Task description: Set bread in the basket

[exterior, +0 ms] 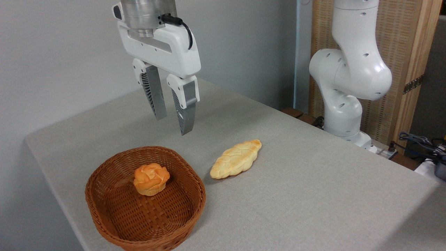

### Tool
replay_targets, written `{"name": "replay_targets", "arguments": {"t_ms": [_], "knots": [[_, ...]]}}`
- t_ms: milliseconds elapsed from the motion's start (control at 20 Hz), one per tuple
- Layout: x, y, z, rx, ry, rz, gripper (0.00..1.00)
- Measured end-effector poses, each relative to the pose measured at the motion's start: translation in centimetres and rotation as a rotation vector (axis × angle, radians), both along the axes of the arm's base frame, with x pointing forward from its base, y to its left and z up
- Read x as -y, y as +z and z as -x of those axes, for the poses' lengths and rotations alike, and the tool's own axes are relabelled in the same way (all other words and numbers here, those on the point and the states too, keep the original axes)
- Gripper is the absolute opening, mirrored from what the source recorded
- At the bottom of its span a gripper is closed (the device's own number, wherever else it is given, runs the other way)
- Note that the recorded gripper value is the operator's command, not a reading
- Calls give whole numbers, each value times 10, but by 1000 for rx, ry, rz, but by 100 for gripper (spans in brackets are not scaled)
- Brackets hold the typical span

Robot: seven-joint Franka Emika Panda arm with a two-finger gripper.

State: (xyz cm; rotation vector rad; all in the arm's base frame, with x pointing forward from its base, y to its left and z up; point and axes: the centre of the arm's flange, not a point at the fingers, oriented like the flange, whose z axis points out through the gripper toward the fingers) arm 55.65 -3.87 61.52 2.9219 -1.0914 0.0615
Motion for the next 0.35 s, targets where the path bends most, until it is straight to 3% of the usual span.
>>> {"name": "replay_targets", "arguments": {"t_ms": [350], "knots": [[-5,-1,2,-18,8,-1,100]]}}
